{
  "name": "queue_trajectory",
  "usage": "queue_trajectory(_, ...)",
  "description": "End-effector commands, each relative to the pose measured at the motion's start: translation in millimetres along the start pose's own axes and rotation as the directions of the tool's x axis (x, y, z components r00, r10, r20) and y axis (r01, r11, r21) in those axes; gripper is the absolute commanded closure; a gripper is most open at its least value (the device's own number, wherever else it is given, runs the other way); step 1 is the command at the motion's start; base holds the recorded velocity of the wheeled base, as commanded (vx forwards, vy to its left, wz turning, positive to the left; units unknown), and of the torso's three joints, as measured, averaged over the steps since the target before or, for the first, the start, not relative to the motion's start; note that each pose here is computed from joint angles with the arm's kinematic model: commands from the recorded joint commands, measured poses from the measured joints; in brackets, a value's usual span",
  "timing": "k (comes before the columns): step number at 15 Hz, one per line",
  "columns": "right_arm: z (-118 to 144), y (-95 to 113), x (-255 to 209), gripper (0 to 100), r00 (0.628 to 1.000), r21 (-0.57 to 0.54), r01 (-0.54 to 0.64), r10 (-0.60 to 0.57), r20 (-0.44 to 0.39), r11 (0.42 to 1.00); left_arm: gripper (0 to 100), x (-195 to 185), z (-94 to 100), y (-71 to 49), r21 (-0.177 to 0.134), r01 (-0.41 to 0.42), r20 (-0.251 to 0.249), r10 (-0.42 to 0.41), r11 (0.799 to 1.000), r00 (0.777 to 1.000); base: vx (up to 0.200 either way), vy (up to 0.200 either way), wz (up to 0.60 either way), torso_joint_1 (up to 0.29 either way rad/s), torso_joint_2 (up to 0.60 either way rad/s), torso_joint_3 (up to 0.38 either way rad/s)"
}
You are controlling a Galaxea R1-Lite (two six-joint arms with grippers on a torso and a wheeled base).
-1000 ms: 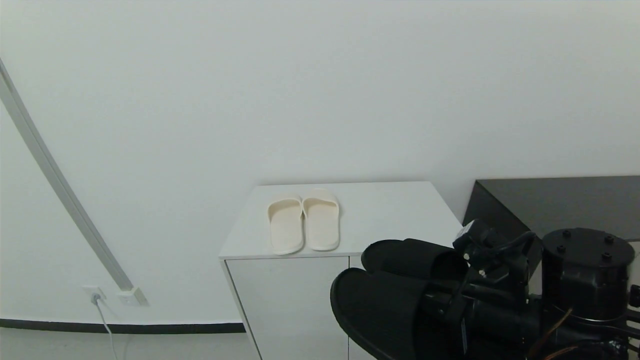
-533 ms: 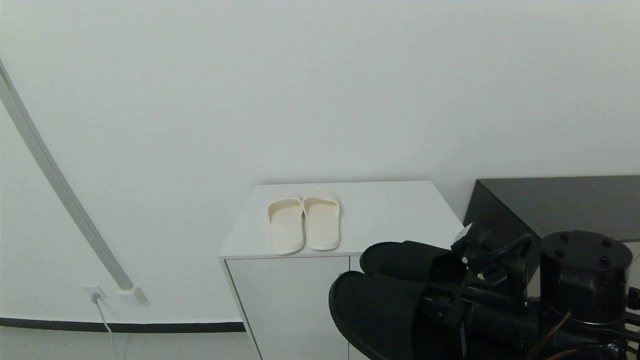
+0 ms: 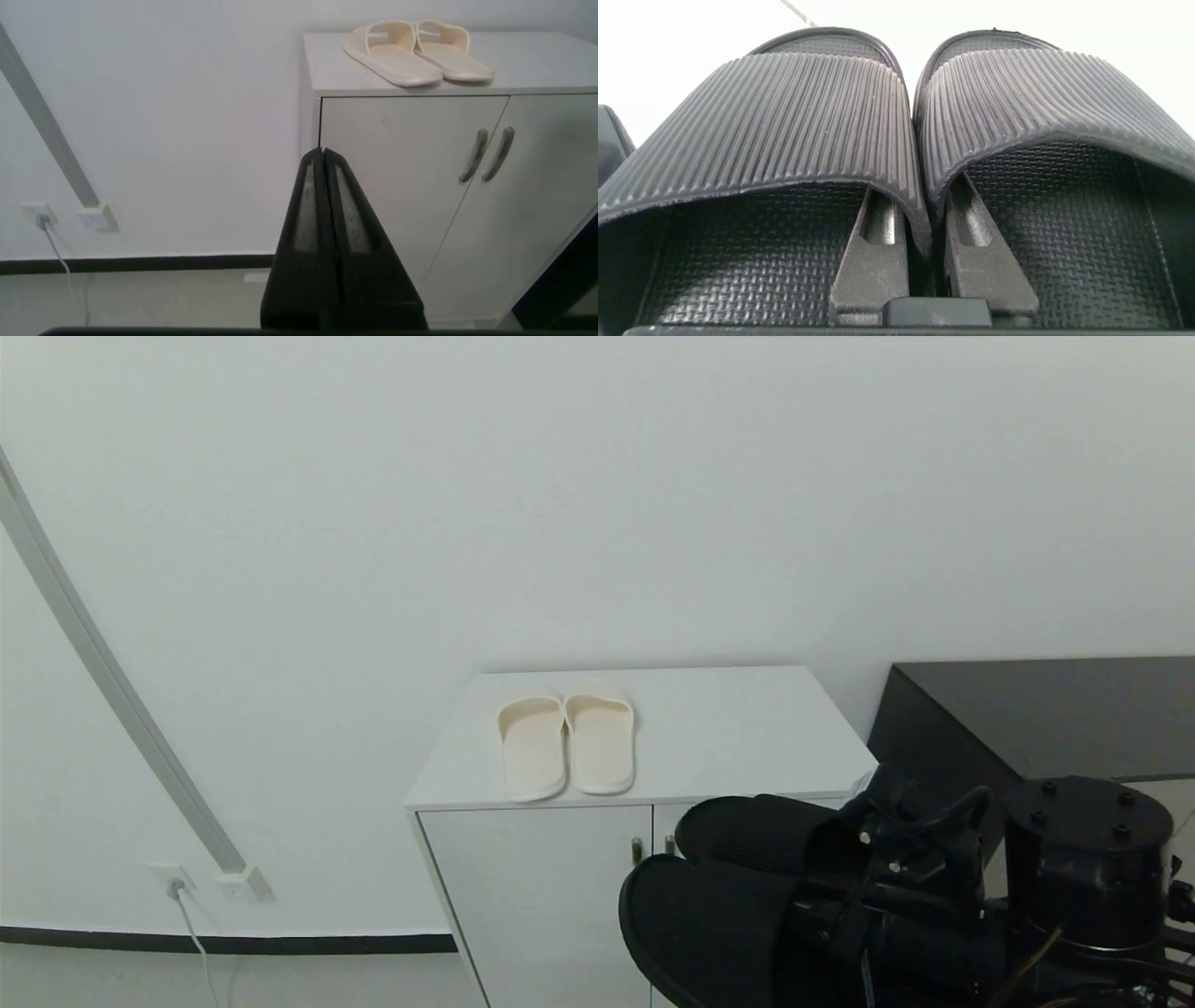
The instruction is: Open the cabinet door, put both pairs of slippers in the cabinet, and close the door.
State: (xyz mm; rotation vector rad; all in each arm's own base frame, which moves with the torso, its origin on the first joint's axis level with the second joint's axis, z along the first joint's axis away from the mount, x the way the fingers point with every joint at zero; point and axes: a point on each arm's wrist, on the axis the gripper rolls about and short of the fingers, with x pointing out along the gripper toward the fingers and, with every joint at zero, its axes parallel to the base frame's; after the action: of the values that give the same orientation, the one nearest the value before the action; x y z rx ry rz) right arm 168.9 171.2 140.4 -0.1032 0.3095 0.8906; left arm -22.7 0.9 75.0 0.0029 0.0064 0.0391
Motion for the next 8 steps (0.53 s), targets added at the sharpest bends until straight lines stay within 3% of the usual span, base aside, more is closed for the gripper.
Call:
queue_trajectory(1, -4.5, 0.0, 1.9, 100, 1.000, -0.010, -0.002, 0.002, -0.019, 1.000, 100, 0.0, -0.2, 0.0, 0.000, -0.001, -0.001, 0.001, 1.000, 1.000, 0.000, 0.000, 0.00, -0.159, 0.37, 0.212)
queue_trajectory(8, -7.0, -0.6, 6.7, 100, 1.000, -0.011, 0.001, -0.001, -0.012, 1.000, 100, 0.0, 0.0, 0.0, 0.000, -0.001, 0.000, 0.001, 1.000, 1.000, 0.000, 0.000, 0.00, -0.187, 0.44, 0.247)
